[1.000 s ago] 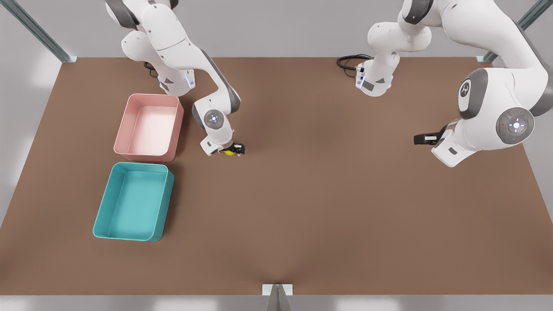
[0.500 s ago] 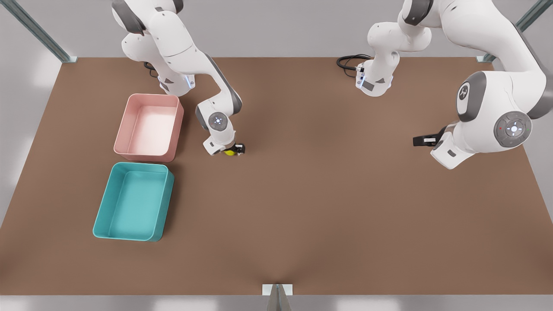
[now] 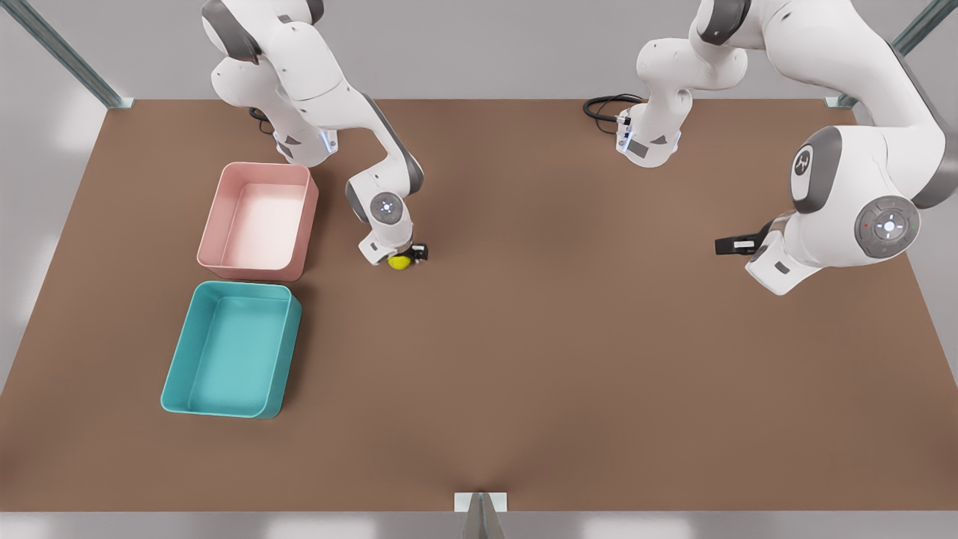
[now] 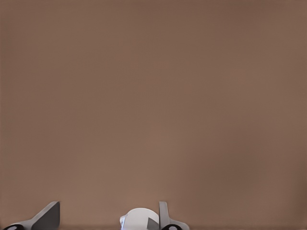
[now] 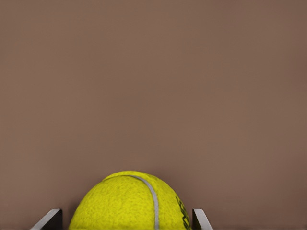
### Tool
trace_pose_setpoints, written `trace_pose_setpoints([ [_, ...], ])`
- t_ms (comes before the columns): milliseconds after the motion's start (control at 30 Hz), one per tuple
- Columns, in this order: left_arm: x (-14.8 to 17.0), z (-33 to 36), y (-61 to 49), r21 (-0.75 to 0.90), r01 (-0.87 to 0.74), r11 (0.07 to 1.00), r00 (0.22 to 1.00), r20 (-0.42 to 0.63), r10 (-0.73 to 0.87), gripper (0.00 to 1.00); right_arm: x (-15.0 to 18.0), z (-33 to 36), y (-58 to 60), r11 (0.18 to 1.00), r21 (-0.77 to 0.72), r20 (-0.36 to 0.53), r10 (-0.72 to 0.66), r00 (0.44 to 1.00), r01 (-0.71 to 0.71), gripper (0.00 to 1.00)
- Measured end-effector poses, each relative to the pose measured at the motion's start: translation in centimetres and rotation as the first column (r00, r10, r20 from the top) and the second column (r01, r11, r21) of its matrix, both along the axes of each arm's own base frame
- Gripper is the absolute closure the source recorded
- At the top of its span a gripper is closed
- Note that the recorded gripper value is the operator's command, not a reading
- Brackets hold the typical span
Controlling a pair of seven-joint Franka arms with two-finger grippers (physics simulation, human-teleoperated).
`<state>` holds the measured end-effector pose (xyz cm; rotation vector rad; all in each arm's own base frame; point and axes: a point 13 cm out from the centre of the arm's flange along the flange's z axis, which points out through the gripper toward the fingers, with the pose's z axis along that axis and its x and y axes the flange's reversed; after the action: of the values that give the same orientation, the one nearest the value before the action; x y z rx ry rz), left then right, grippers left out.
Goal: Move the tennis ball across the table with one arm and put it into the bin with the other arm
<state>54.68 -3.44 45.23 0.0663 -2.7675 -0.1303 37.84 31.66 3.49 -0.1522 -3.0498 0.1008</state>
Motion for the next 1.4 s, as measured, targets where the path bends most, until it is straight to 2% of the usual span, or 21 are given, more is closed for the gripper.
trace_pose_setpoints([
  [167, 0.0, -0.1, 0.1, 0.001, -0.003, 1.000, 1.000, 0.000, 0.003, 0.00, 0.1, -0.1, -0.2, 1.000, 0.000, 0.002, -0.004, 1.000, 0.004, 0.01],
  [333, 0.0, -0.1, 0.1, 0.001, -0.004, 1.000, 1.000, -0.001, 0.004, 0.00, 0.0, -0.4, -0.3, 1.000, -0.003, -0.002, -0.004, 1.000, 0.004, 0.24],
  [633, 0.1, -0.1, 0.0, 0.002, -0.005, 1.000, 1.000, 0.000, 0.005, 0.00, 1.5, 2.0, 0.2, 0.999, 0.032, 0.030, -0.012, 0.999, 0.011, 0.27],
  [733, 0.1, -0.2, 0.0, 0.002, -0.006, 1.000, 1.000, 0.000, 0.006, 0.00, 5.6, 5.5, -1.5, 0.995, 0.079, 0.079, -0.069, 0.995, 0.063, 0.27],
  [867, 0.1, -0.1, 0.0, 0.002, -0.006, 1.000, 1.000, 0.000, 0.006, 0.00, 17.0, 11.5, -10.9, 0.971, 0.146, 0.178, -0.216, 0.960, 0.192, 0.27],
  [933, 0.1, -0.2, 0.0, 0.002, -0.006, 1.000, 1.000, -0.001, 0.006, 0.00, 21.3, 14.8, -16.6, 0.962, 0.155, 0.214, -0.253, 0.943, 0.223, 0.27],
  [1067, 0.2, -0.4, -0.1, 0.002, -0.005, 1.000, 1.000, -0.004, 0.005, 0.00, 24.7, 17.1, -30.1, 0.965, 0.084, 0.237, -0.260, 0.936, 0.247, 0.27],
  [1133, 0.2, -0.5, -0.1, 0.002, -0.005, 1.000, 1.000, -0.005, 0.005, 0.00, 26.2, 16.6, -36.7, 0.966, 0.042, 0.218, -0.258, 0.941, 0.255, 0.26],
  [1167, 0.2, -0.5, -0.1, 0.002, -0.005, 1.000, 1.000, -0.005, 0.005, 0.00, 26.0, 15.8, -38.3, 0.971, 0.025, 0.194, -0.240, 0.951, 0.240, 0.00],
  [1300, 0.2, -0.5, -0.1, 0.002, -0.005, 1.000, 1.000, -0.005, 0.005, 0.00, 25.4, 13.7, -38.9, 0.992, 0.005, 0.121, -0.125, 0.985, 0.125, 0.00],
  [1333, 0.2, -0.5, -0.1, 0.002, -0.005, 1.000, 1.000, -0.005, 0.005, 0.00, 25.9, 14.0, -38.4, 0.995, 0.007, 0.120, -0.095, 0.988, 0.095, 0.00],
  [1400, 0.2, -0.5, -0.1, 0.002, -0.005, 1.000, 1.000, -0.006, 0.005, 0.00, 29.4, 17.1, -35.5, 1.000, 0.014, 0.158, -0.024, 0.987, 0.022, 0.00],
])
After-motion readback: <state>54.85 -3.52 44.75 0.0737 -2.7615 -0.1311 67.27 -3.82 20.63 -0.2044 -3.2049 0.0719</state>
